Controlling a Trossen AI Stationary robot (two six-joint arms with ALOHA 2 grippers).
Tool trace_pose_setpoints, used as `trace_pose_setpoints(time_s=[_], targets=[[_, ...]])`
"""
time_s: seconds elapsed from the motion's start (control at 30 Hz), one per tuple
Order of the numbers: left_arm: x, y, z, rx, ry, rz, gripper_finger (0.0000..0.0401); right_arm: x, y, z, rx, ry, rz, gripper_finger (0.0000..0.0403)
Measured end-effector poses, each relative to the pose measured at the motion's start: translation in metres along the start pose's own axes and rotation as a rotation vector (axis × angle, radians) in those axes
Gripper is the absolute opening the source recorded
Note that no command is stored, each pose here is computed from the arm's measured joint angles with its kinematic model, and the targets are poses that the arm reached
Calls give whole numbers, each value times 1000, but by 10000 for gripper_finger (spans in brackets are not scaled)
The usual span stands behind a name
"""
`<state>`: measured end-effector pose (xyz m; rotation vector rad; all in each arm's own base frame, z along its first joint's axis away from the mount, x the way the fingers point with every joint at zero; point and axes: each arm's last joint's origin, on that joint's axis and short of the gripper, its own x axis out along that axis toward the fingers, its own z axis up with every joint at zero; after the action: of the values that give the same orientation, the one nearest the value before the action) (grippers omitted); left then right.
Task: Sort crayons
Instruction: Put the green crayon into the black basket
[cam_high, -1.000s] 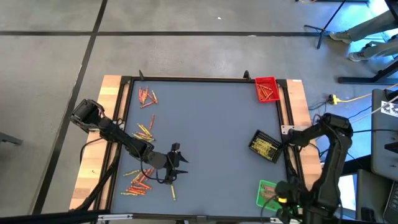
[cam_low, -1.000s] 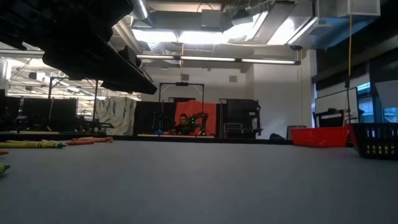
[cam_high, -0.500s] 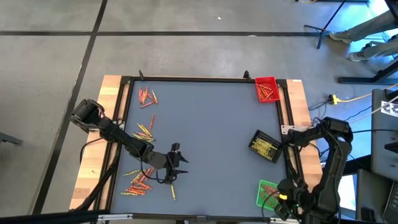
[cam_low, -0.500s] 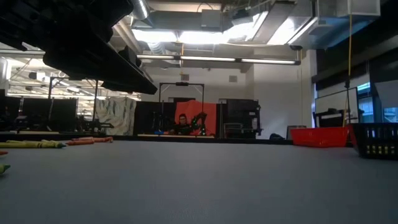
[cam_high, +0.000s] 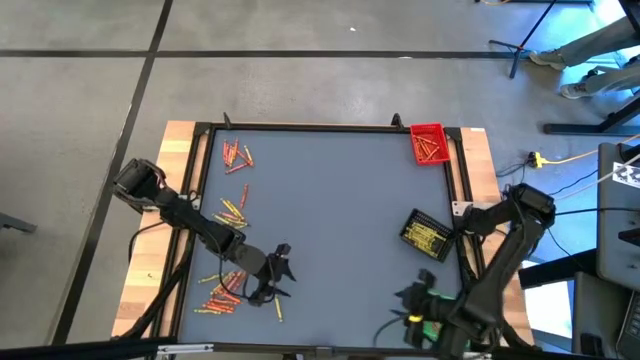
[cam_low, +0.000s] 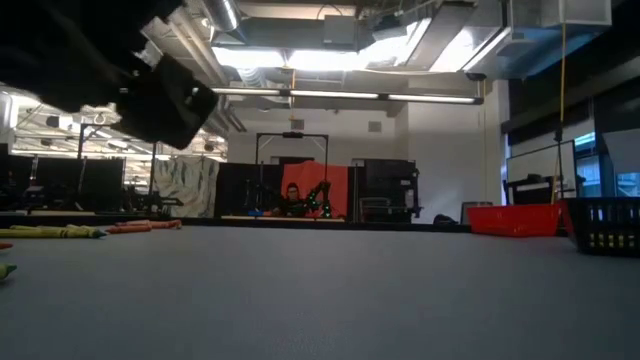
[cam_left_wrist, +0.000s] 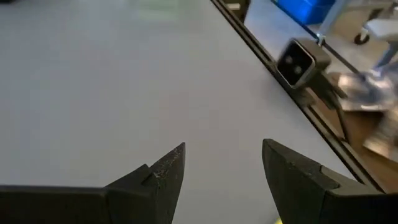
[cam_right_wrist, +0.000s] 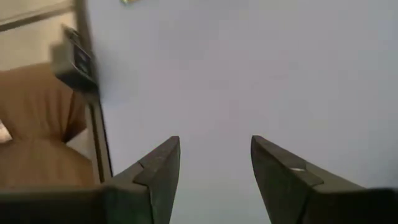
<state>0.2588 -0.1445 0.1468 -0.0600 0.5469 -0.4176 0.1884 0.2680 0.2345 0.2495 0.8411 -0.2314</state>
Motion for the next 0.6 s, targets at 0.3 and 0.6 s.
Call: trace_pose_setpoints(time_s=[0.3, 0.6], targets=[[-2, -22, -13, 47, 89, -37, 197, 82, 19, 44, -266, -75, 143, 186], [-6, -31, -33, 111, 259, -21, 197, 133, 16, 58, -342, -90, 191, 186]])
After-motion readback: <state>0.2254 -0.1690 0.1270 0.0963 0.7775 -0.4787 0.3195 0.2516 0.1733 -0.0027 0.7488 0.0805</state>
